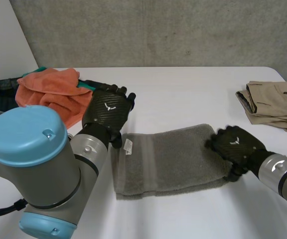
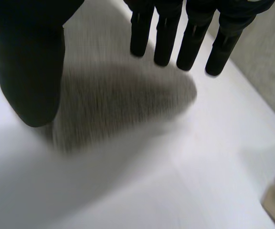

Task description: Fold the laundry.

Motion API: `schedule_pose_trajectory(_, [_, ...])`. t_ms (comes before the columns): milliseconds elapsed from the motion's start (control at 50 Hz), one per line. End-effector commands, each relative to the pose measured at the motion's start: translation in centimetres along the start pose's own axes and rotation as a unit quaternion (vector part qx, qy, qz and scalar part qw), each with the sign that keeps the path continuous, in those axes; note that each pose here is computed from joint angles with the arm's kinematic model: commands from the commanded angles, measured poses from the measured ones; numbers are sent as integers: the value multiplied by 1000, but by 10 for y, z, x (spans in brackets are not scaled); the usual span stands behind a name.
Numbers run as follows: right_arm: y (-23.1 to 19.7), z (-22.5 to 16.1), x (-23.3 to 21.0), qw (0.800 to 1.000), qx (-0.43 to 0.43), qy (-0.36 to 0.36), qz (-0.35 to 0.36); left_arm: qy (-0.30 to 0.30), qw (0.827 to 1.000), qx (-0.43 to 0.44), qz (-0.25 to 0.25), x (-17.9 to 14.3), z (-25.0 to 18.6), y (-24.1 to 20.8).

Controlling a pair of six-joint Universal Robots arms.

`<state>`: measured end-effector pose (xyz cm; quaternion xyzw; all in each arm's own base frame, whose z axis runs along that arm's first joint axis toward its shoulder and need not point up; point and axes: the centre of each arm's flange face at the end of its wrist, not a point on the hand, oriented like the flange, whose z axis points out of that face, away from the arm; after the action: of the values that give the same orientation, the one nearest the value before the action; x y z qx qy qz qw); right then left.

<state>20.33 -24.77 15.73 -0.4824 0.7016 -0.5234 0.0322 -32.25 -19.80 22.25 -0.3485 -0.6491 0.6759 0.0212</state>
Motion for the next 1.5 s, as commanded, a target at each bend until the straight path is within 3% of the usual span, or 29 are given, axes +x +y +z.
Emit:
schedule_pose_trajectory(20, [27,13,5,996,-75,14,-52,-2,1000,-6,1,-2,-1,3])
schedule_pose_trajectory(100, [12,20,15,996,-50,50,-60,-7,1000,-6,0,-6,-5,1])
schedule_pose_trajectory(180, [-37,26,-4,996,46,51,-50,-21,1000,6,-4,-15,-10,-9])
schedule_pose_trajectory(280, [-91,14,-47,988,148,2,-35,-45,999,8,-8,-33,-12,-12])
schedule_pose_trajectory(380, [-103,12,-110,971,211,-101,-56,-55,998,3,-9,-40,-14,-9])
schedule_pose_trajectory(480, [-92,20,-145,964,206,-160,-54,-61,998,-7,-10,-45,-13,-2])
schedule_pose_trajectory(620, [-93,35,-101,985,161,-54,23,-59,998,0,-13,-43,-10,-5])
schedule_pose_trajectory(700, [-99,20,-47,978,164,-3,128,-51,998,19,-37,-37,-6,-15])
schedule_pose_trajectory(780, [-82,12,-9,962,147,27,228,-10,996,41,-75,-8,-1,-30])
schedule_pose_trajectory(900, [-57,6,20,950,98,62,288,48,992,35,-114,41,15,-28])
schedule_pose_trajectory(960, [-47,4,26,949,70,66,301,82,989,18,-126,73,19,-19])
schedule_pose_trajectory(1080, [-34,10,15,946,38,43,319,98,987,-36,-123,98,26,10])
schedule_pose_trajectory(1280, [-35,32,-34,950,23,-46,308,9,986,-145,-86,67,20,51])
schedule_pose_trajectory(1500, [-30,56,-68,959,20,-70,273,30,980,-194,4,62,-1,75])
